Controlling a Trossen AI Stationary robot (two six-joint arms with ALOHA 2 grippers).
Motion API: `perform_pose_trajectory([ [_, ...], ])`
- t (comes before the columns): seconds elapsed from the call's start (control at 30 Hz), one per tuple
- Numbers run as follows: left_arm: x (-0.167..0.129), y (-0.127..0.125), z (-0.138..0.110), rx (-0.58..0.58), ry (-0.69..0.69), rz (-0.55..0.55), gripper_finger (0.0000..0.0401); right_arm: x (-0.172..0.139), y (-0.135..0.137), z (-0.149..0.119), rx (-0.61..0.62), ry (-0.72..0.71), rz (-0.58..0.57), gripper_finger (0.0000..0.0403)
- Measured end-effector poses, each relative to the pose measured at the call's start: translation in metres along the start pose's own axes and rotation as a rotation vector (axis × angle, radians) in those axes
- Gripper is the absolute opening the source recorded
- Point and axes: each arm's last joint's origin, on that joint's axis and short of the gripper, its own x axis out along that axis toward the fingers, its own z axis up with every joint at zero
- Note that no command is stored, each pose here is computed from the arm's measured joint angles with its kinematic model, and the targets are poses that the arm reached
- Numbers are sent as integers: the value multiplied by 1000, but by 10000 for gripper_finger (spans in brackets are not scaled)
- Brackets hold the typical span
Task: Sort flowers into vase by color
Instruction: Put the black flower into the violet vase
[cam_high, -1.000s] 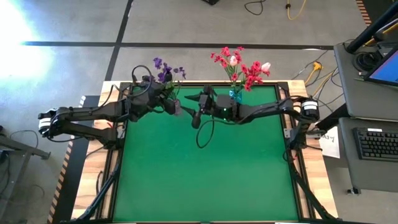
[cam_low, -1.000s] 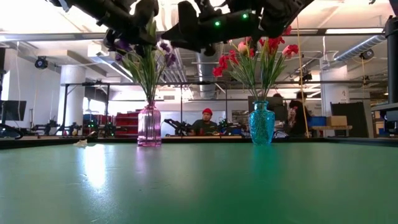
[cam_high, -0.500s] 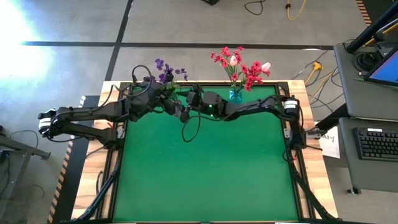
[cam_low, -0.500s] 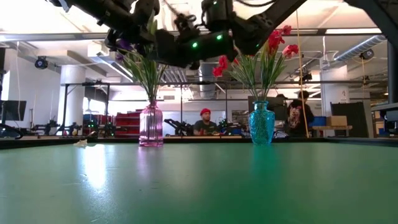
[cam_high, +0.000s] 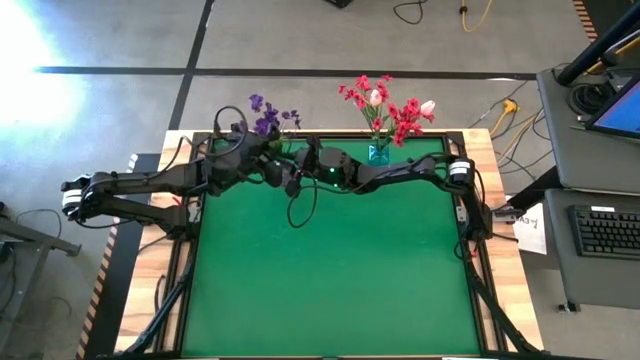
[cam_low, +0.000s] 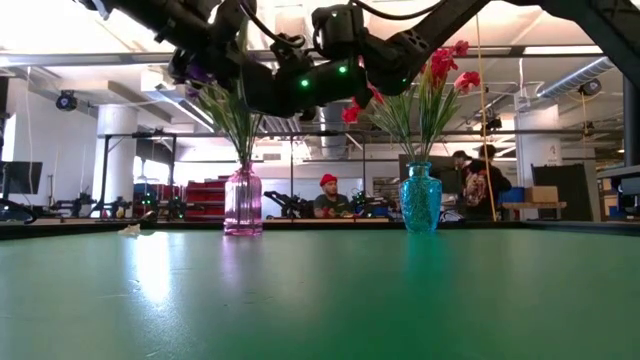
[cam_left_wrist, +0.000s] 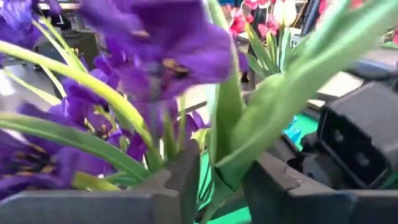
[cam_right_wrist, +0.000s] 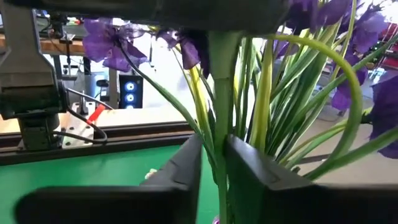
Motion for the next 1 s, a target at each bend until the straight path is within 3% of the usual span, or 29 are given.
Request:
perform_pose_trajectory([
  [0.13, 0, 0, -1, 7, 10, 2, 127, 0, 0, 0, -3, 3, 0, 17],
  [0.33, -4, 1, 2, -1, -2, -3, 153, -1, 0, 0, -4, 9, 1, 13],
  [1.0, -11, 5, 4, -17, 5, -33, 163, -9, -11, 19, 101, 59, -5, 12],
])
